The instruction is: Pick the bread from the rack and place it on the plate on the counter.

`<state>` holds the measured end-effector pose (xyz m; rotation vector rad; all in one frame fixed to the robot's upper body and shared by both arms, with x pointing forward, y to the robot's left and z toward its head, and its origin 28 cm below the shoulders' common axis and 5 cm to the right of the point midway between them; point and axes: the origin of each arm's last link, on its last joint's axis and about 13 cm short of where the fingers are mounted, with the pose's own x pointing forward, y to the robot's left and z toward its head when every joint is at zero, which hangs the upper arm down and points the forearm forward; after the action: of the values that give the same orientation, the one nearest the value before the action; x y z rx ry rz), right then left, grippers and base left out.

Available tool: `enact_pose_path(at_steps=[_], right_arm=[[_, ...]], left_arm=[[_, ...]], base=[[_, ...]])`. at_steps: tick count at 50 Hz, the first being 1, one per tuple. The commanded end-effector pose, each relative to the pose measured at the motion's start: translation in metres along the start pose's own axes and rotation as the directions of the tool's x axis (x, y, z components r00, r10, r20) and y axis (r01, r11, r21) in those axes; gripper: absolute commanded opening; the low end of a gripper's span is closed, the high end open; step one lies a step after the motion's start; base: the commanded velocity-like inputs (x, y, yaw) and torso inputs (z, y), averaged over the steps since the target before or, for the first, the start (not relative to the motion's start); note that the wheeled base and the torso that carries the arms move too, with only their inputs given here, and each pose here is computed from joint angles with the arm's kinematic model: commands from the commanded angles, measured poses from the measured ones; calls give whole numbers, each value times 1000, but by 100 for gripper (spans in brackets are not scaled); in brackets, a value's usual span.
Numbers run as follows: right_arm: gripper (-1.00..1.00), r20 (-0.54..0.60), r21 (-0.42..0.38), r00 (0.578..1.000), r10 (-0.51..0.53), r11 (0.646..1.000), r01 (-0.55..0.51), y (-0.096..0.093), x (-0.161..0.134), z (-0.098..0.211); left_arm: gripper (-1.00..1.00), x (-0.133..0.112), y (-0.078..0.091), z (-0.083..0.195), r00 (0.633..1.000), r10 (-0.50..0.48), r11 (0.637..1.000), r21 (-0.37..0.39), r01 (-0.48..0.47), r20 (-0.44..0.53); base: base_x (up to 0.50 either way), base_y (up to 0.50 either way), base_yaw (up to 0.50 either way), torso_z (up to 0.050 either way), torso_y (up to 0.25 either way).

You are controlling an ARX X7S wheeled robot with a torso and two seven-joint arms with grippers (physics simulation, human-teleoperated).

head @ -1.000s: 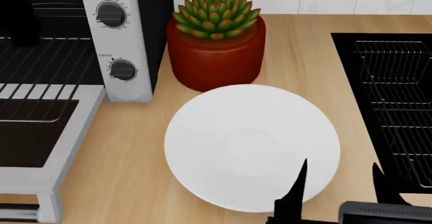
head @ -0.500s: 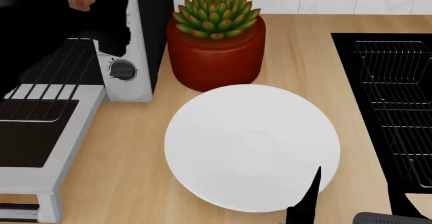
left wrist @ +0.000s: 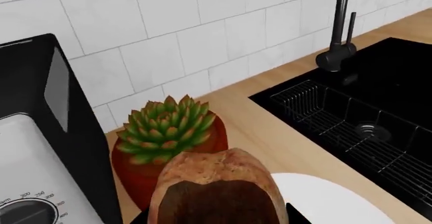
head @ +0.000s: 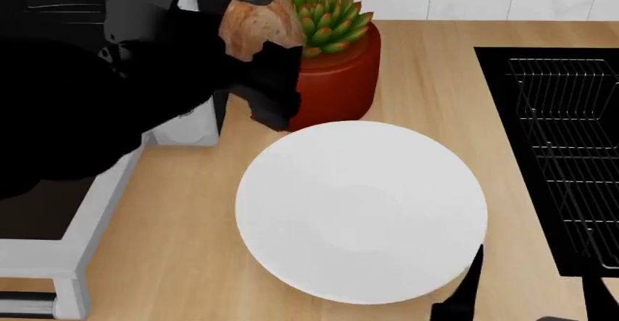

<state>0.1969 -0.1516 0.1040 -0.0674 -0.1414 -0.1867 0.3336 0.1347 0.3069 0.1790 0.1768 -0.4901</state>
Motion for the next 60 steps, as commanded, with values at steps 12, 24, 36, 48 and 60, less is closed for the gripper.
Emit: enact_pose_path(at_steps=[12, 24, 36, 48, 60], right_arm=[[100, 0, -5, 1000, -20, 1000, 20, -5, -4, 2], [100, -1, -15, 1000, -25, 1000, 25, -5, -5, 2], [100, -4, -17, 1000, -25, 1000, 25, -5, -5, 1], [100, -6, -22, 1000, -24, 999, 24, -5, -4, 1], [100, -9, -23, 1000, -26, 999, 26, -6, -2, 1]], left_arm=[[-100, 29, -27, -21, 986, -140, 989, -56, 135, -96], [-100, 43, -33, -38, 977, -169, 984, -81, 159, -130], [-100, 52, -36, -51, 970, -185, 980, -99, 171, -158], [-100, 60, -42, -68, 960, -208, 975, -113, 190, -189], [-100, 70, -45, -80, 950, -226, 971, -124, 203, -214]], base=[[0, 0, 0, 0, 0], [0, 0, 0, 0, 0], [0, 0, 0, 0, 1], [0, 0, 0, 0, 0], [0, 0, 0, 0, 0]])
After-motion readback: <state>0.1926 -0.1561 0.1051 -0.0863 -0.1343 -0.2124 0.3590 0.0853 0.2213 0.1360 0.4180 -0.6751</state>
